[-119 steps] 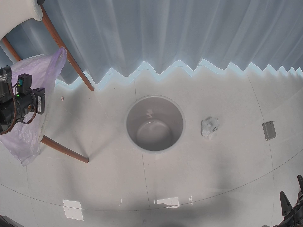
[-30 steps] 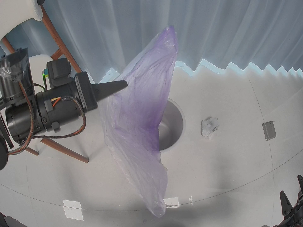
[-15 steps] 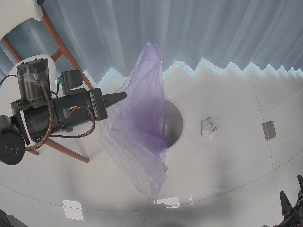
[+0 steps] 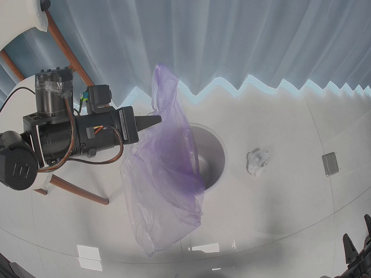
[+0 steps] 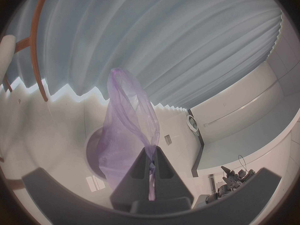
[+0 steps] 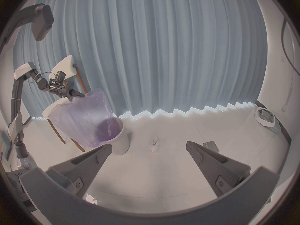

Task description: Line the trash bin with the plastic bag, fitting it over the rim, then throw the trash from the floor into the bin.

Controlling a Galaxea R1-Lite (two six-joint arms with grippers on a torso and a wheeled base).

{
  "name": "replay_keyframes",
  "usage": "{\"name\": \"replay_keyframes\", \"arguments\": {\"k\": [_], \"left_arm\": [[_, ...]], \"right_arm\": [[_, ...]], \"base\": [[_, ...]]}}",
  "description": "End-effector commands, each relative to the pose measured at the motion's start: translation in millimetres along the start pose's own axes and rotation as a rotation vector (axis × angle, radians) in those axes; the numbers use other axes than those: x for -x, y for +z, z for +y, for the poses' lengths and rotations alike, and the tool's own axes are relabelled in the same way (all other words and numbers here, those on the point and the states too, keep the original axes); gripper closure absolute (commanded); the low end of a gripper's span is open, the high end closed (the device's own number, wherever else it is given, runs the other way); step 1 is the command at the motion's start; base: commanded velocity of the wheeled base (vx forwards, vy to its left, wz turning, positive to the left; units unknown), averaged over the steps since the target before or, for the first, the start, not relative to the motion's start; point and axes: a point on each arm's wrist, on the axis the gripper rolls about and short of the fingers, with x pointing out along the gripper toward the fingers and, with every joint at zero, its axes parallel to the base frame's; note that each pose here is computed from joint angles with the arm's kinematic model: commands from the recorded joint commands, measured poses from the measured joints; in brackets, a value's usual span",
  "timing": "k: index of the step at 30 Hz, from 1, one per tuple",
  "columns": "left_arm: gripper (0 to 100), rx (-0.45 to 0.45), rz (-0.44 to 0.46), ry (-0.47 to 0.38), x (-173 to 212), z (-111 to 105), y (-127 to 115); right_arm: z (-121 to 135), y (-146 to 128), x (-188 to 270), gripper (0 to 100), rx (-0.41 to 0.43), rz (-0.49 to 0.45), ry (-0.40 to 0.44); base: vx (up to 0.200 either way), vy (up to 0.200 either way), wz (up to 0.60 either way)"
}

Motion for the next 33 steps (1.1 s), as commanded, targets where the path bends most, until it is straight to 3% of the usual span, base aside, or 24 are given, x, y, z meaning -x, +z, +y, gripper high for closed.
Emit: {"name": "replay_keyframes", "arguments": {"k": [1, 11, 18, 26, 27, 29, 31, 32, 33], "left_arm": [[100, -0.003, -0.009, -0.001, -0.2, -1.7, 3.1], [100, -0.023, 0.008, -0.02, 4.1, -10.0, -3.4], [100, -0.165, 0.077, -0.007, -3.8, -27.5, -30.9], [100, -0.209, 0.076, 0.113, 11.6, -21.6, -45.0], [100, -0.208, 0.08, 0.119, 13.5, -19.6, -46.4], [100, -0.207, 0.084, 0.131, 22.3, -16.5, -49.7], [100, -0.207, 0.092, 0.13, 25.7, -16.0, -53.1], [100, -0.207, 0.092, 0.13, 25.7, -16.0, -53.1], [100, -0.206, 0.094, 0.128, 25.4, -15.6, -53.9]], "right_arm": [[0.0, -5.2, 0.0, 0, 0.001, 0.001, 0.0], [0.0, -5.2, 0.0, 0, 0.001, 0.001, 0.0], [0.0, -5.4, 0.0, 0, 0.003, 0.002, 0.0], [0.0, -5.2, 0.0, 0, 0.006, 0.001, -0.003], [0.1, -2.0, 0.6, 0, 0.006, -0.018, 0.002], [0.1, 49.3, 7.1, 0, 0.005, -0.158, 0.044], [1.2, 79.0, -11.8, 0, 0.005, -0.063, 0.129], [1.2, 79.0, -11.8, 0, 0.005, -0.063, 0.129], [2.7, 81.0, -19.9, 0, -0.008, -0.006, 0.207]], "base": [[0.2, 0.0, 0.0], [0.04, 0.0, 0.0], [0.0, 0.0, 0.0], [0.0, 0.0, 0.0], [0.0, 0.0, 0.0], [0.0, 0.0, 0.0], [0.0, 0.0, 0.0], [0.0, 0.0, 0.0], [0.0, 0.0, 0.0]]}}
